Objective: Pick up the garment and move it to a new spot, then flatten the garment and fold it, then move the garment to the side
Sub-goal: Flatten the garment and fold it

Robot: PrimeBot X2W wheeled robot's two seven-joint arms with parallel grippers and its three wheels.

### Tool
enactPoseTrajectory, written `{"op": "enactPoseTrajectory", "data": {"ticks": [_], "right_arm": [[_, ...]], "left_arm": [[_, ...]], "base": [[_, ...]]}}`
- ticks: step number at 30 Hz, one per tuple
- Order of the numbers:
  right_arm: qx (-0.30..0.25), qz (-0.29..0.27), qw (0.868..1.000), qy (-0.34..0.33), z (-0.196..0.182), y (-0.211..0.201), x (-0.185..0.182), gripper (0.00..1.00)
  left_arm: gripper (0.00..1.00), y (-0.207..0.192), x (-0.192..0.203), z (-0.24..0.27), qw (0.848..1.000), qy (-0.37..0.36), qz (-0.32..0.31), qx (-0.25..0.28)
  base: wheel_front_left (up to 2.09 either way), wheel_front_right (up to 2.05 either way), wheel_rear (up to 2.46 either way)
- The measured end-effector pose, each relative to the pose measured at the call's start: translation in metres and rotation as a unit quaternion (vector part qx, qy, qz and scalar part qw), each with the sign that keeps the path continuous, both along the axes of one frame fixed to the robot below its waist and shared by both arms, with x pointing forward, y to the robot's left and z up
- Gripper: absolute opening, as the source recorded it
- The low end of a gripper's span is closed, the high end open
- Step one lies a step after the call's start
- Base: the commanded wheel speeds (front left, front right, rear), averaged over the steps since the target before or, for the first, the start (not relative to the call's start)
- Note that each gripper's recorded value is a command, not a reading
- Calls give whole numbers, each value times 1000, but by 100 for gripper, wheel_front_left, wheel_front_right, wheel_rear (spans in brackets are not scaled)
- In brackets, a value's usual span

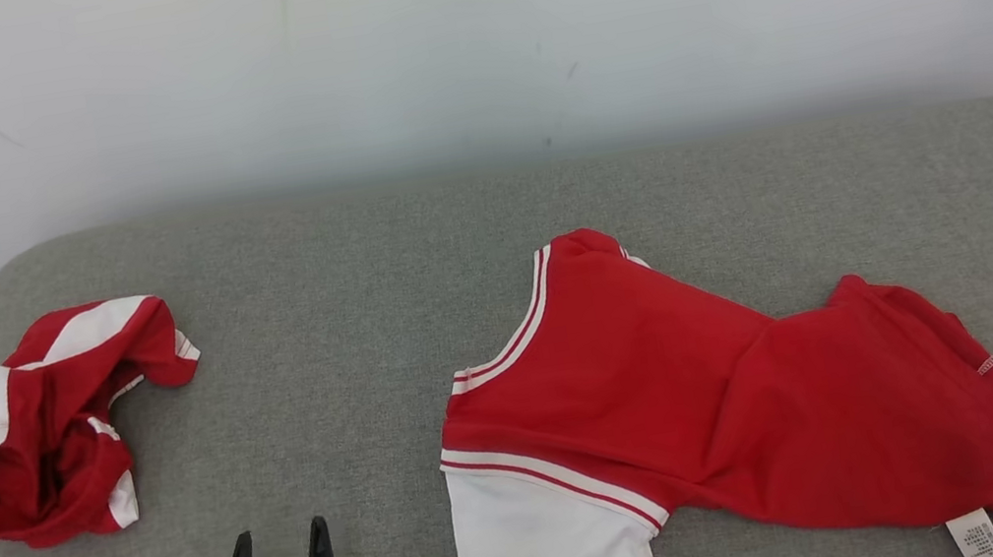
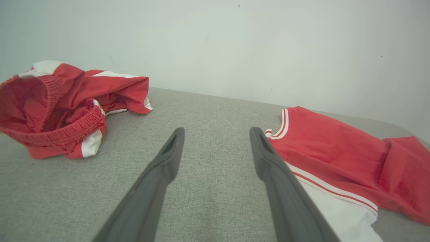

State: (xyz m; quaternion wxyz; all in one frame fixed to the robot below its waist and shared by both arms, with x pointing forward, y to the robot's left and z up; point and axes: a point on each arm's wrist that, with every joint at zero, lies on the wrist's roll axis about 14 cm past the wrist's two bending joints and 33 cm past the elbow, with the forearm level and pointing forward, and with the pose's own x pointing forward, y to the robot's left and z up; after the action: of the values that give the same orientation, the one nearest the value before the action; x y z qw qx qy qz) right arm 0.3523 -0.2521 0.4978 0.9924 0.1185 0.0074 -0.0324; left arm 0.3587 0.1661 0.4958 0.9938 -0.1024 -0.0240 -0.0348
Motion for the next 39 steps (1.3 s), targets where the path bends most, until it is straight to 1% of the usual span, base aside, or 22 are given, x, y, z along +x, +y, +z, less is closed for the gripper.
{"op": "enactPoseTrajectory", "data": {"ticks": [6, 11, 15, 22, 32, 39], "right_arm": [[-13, 10, 999, -51, 29, 9, -3, 100], [-16, 25, 997, -75, 42, 23, -7, 100], [-16, 41, 996, -74, 40, 36, -11, 100], [-17, 45, 996, -76, 37, 42, -18, 100], [-19, 41, 997, -65, 24, 45, -31, 100], [-22, 41, 997, -57, 18, 47, -32, 100]], "left_arm": [[100, 6, -3, 5, 1000, -9, 6, 3], [100, 9, -5, 7, 1000, -13, 9, 9], [100, 12, -8, 9, 1000, -15, 11, 13], [100, 12, -13, 10, 1000, -19, 9, 23], [100, 8, -16, 13, 999, -24, 6, 23], [100, 3, -17, 13, 999, -24, -3, 27]], "base": [[0, 0, 0], [0, 0, 0], [0, 0, 0], [0, 0, 0], [0, 0, 0], [0, 0, 0]]}}
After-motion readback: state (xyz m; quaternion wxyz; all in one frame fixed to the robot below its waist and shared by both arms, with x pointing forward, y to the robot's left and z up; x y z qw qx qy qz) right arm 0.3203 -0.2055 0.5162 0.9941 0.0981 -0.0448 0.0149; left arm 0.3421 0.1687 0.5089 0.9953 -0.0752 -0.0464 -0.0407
